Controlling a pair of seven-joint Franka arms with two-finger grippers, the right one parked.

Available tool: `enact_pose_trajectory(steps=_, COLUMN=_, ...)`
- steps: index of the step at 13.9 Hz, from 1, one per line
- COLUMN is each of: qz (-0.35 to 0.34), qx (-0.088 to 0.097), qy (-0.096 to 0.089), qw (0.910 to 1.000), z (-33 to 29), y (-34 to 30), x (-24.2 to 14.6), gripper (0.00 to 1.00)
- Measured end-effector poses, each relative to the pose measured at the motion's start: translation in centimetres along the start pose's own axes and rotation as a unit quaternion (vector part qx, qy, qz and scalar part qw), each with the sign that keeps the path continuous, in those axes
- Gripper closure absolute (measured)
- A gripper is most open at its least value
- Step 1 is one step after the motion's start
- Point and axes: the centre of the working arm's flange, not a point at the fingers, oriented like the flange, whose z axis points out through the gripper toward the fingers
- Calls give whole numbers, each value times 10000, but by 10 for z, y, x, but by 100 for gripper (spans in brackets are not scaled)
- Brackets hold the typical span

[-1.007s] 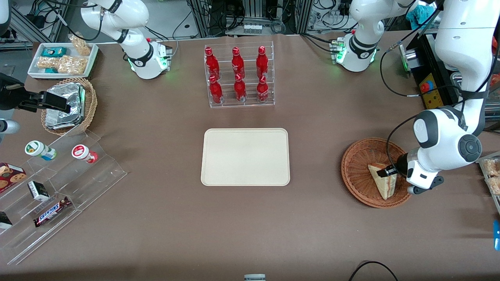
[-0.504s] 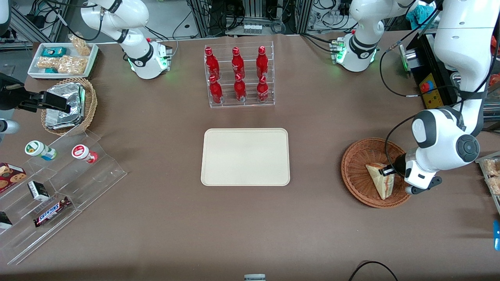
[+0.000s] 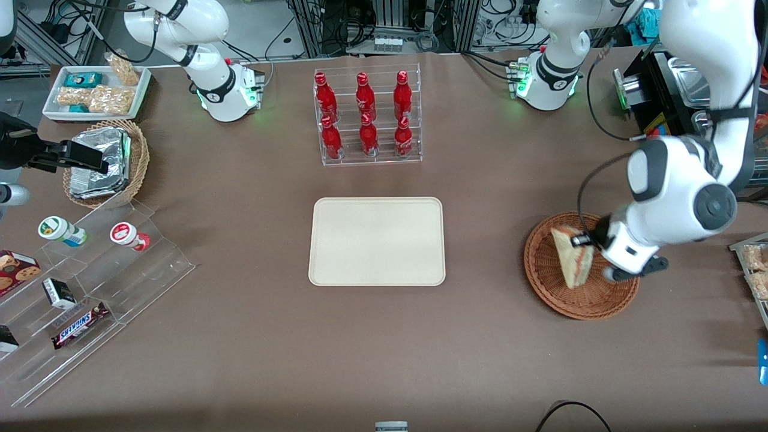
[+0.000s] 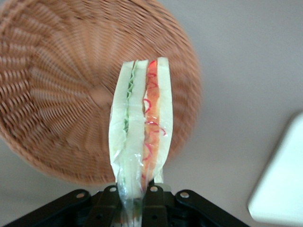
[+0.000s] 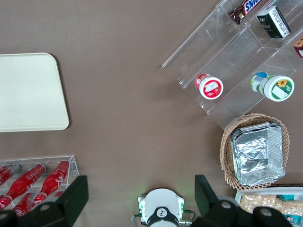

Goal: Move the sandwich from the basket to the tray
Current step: 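Lift the sandwich and carry it over the beige tray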

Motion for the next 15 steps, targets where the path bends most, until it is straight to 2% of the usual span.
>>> enact_pose_trajectory(steps=3, qz=688, qx=325, qy=-67, qw=9971, z=-5, y=88, x=-51, gripper=86)
enact_pose_trajectory(steps=7, qz=1238, qx=641, qy=-321, qw=9897, z=51, y=193, x=-109, gripper=86)
enact_pose_trajectory(steps=11, qz=1110, qx=771, qy=-343, qw=9902, z=98, y=285, x=-143, gripper=86)
enact_pose_trajectory(steps=15, qz=772, qx=907, qy=-222, qw=9926, z=147, y=355, x=-152, gripper=86)
